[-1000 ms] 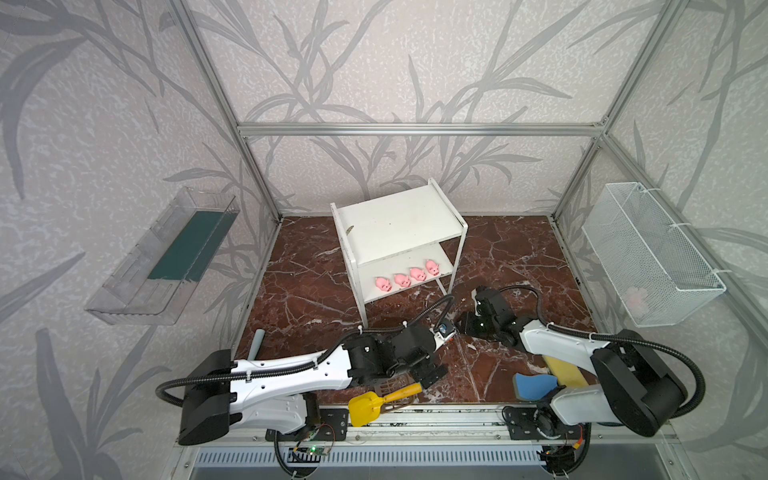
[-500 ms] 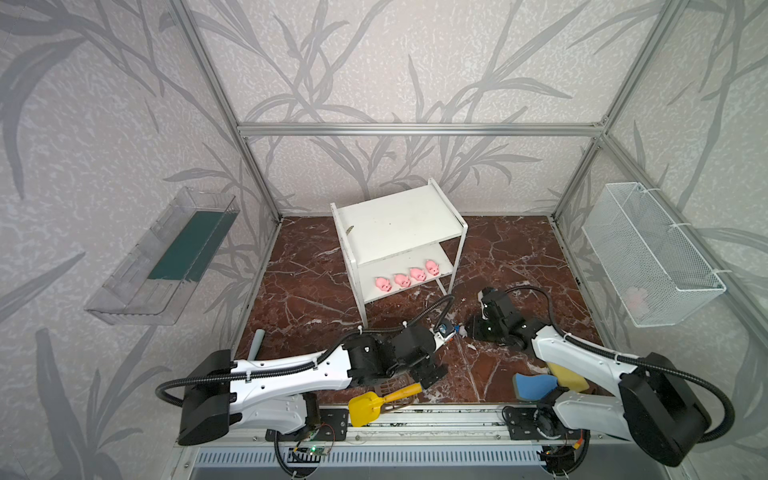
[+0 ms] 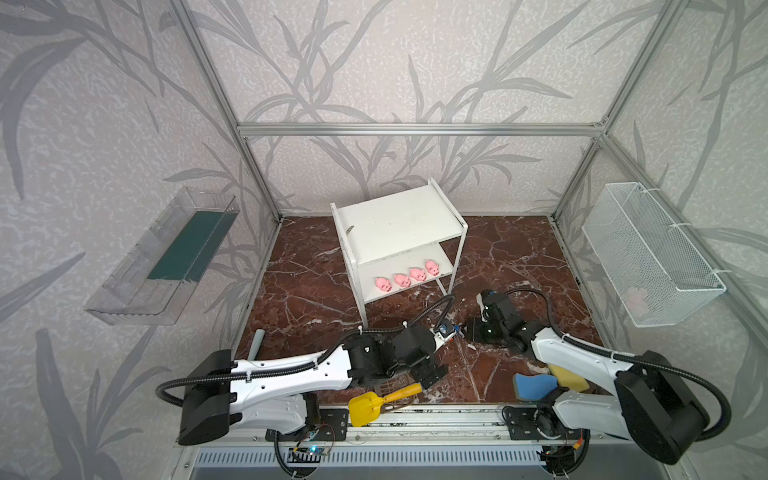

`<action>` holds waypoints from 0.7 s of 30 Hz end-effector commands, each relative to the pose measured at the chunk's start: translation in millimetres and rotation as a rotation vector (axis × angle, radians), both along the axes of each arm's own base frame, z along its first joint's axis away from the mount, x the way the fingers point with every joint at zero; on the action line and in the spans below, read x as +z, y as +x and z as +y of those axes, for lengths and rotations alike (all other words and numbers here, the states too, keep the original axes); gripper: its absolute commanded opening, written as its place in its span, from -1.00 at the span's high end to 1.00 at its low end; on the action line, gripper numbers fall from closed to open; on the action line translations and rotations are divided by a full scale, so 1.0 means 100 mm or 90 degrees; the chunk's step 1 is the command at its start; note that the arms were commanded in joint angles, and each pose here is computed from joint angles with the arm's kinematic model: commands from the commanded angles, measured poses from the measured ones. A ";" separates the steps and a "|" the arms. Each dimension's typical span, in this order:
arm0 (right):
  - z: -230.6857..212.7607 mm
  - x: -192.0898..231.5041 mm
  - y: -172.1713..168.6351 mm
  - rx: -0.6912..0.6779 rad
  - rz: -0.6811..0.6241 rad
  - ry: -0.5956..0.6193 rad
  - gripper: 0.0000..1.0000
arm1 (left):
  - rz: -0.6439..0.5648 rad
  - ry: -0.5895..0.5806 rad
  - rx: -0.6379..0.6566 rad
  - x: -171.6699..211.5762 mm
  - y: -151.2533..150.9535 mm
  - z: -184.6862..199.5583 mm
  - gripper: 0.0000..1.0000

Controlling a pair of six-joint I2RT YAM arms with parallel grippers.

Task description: Place and organize the plastic toys onto the shelf

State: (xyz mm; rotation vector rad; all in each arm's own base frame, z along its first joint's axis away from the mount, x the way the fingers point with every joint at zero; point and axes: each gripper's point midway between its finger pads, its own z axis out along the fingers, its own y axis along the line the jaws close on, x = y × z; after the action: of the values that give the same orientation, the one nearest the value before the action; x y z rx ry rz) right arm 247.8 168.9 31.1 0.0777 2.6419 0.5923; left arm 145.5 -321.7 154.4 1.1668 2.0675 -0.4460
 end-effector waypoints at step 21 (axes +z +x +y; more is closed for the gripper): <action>-0.03 0.10 -0.15 0.071 -0.049 0.012 0.77 | -0.005 0.007 -0.006 -0.01 0.00 -0.07 -0.98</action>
State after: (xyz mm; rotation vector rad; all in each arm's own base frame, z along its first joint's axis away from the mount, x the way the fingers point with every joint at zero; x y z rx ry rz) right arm 239.5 177.7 41.7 -0.0763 2.5687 0.7090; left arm 144.5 -321.8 147.1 1.1835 2.0811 -0.4241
